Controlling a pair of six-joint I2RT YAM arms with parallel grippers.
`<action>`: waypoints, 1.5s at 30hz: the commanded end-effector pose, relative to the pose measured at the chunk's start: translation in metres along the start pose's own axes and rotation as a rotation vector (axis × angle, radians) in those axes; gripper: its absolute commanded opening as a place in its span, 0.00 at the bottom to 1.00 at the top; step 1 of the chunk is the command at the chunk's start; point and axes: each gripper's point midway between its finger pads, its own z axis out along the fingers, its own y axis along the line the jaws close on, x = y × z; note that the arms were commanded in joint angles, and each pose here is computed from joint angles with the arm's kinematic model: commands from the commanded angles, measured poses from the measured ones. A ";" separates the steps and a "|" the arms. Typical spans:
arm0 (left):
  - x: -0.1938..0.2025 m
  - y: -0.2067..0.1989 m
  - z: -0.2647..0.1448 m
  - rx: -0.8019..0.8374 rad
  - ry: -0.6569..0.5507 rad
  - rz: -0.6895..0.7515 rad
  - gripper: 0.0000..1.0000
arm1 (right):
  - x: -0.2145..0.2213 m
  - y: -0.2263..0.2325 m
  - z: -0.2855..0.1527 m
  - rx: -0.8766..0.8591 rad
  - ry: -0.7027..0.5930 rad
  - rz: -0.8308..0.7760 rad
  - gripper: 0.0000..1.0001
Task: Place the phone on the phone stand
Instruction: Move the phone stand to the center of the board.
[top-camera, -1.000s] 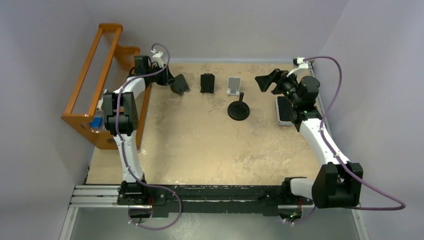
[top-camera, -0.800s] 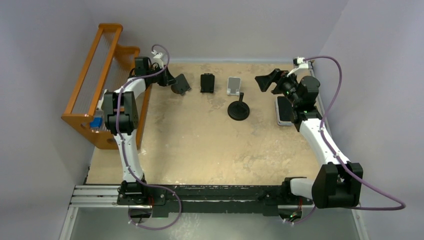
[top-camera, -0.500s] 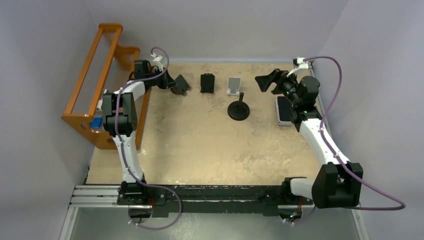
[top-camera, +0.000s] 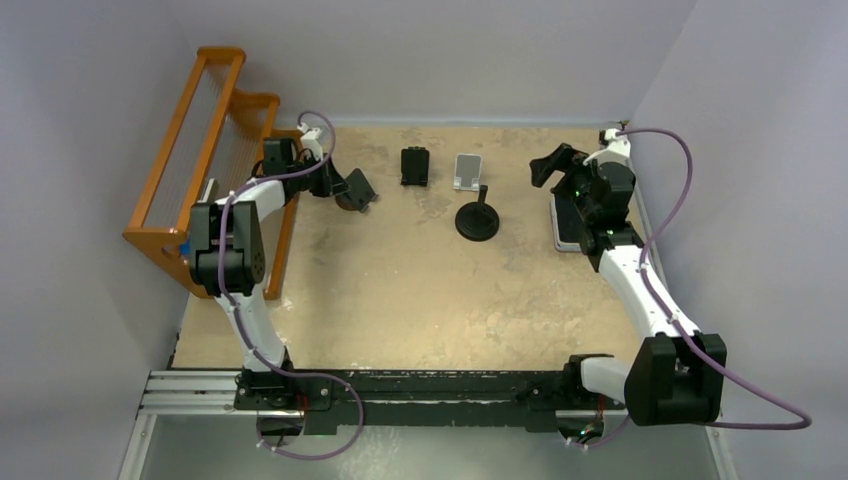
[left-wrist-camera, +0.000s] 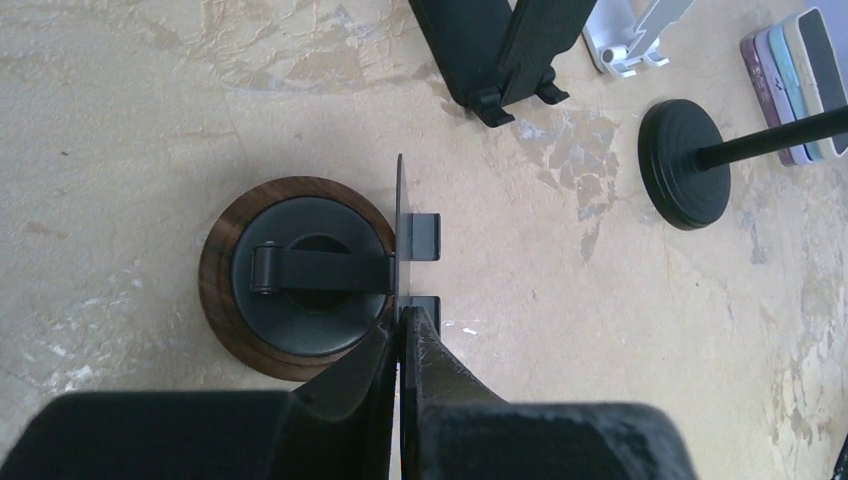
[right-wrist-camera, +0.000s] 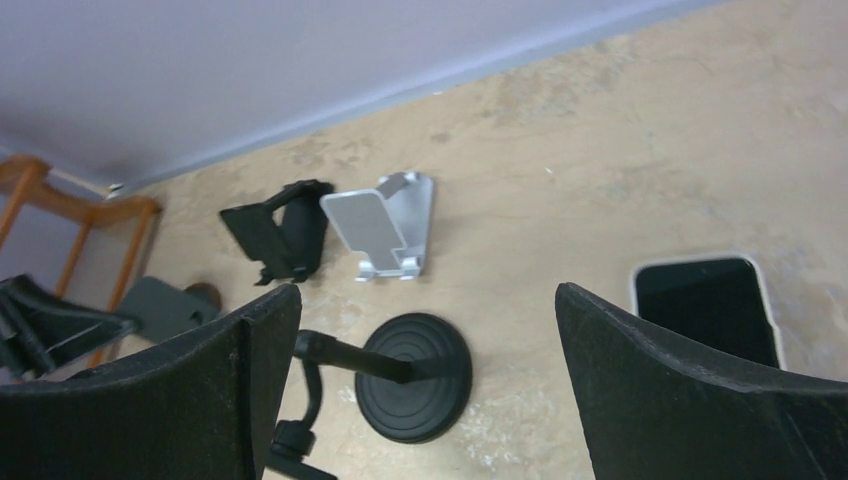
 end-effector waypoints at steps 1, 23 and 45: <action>-0.028 -0.014 -0.024 -0.027 -0.073 0.060 0.00 | -0.003 -0.042 -0.009 0.251 -0.024 0.047 0.99; -0.009 -0.018 -0.047 0.065 -0.051 0.036 0.50 | 0.039 -0.147 0.018 0.659 0.158 -0.224 0.99; -0.010 -0.019 -0.039 0.166 -0.065 0.011 0.51 | 0.087 -0.156 0.044 0.574 0.295 -0.239 0.99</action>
